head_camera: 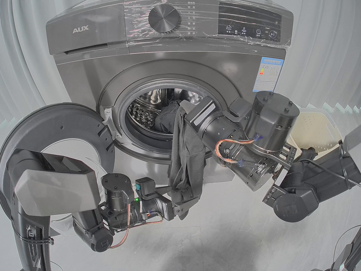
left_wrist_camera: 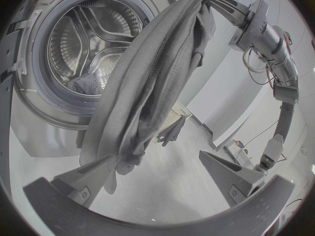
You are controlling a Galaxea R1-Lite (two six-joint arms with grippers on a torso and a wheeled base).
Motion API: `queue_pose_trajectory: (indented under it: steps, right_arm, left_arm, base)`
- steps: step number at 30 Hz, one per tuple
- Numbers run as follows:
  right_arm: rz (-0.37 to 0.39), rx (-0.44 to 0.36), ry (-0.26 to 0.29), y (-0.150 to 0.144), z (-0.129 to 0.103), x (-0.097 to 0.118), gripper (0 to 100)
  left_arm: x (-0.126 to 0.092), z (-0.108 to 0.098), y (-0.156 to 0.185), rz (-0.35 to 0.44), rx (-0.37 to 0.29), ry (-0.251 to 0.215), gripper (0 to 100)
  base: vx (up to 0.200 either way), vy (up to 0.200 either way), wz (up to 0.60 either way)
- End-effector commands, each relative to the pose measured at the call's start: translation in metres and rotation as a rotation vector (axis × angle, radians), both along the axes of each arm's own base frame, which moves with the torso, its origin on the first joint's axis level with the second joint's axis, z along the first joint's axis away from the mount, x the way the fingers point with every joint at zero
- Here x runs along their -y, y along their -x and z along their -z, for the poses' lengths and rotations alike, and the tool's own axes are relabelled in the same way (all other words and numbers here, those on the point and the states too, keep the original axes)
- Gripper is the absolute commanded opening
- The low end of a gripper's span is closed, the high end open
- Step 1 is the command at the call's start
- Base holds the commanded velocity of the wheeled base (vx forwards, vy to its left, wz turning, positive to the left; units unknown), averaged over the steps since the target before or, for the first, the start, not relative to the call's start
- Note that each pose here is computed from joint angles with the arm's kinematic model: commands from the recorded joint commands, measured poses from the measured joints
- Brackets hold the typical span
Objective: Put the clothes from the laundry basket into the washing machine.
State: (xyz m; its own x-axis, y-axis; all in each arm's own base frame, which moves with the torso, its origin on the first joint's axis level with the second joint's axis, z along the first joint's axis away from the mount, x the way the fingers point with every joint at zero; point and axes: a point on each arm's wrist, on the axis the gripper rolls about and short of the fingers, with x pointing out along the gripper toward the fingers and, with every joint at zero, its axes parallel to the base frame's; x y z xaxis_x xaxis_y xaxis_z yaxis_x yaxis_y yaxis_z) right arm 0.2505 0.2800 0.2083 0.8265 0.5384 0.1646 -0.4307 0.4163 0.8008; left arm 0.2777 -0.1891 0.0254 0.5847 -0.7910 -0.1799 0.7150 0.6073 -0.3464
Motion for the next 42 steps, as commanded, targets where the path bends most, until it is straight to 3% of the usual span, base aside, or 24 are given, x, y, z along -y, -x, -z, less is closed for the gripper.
queue_pose_trajectory:
  steps: [1,8,9,26,38,39,42]
  right_arm:
    - [0.0,-0.003,0.003,0.0,0.001,0.0,0]
    - [-0.008,-0.005,0.006,0.002,0.002,-0.002,0]
    - [-0.008,-0.005,0.006,0.002,0.002,-0.002,0]
    - [0.009,-0.009,0.006,0.001,0.003,0.0,0]
    - [0.003,-0.01,0.008,0.003,0.004,-0.002,0]
    - [0.003,-0.011,0.009,0.003,0.004,-0.002,0]
    - [0.001,-0.011,0.009,0.003,0.004,-0.003,0]
  left_arm:
    - [-0.001,0.01,-0.005,-0.017,-0.013,-0.015,100]
    - [0.001,0.008,-0.009,-0.033,0.003,-0.008,100]
    - [0.001,0.008,-0.009,-0.033,0.003,-0.008,0]
    - [-0.002,0.006,-0.014,-0.054,0.016,-0.001,0]
    - [-0.002,0.011,-0.012,-0.048,0.015,-0.027,0]
    - [-0.002,0.011,-0.012,-0.048,0.015,-0.027,100]
    - [-0.003,0.011,-0.012,-0.05,0.016,-0.025,100]
  base:
    - [0.0,0.0,0.0]
    - [0.0,0.0,0.0]
    - [0.0,0.0,0.0]
    - [0.0,0.0,0.0]
    - [0.0,0.0,0.0]
    - [0.0,0.0,0.0]
    - [0.0,0.0,0.0]
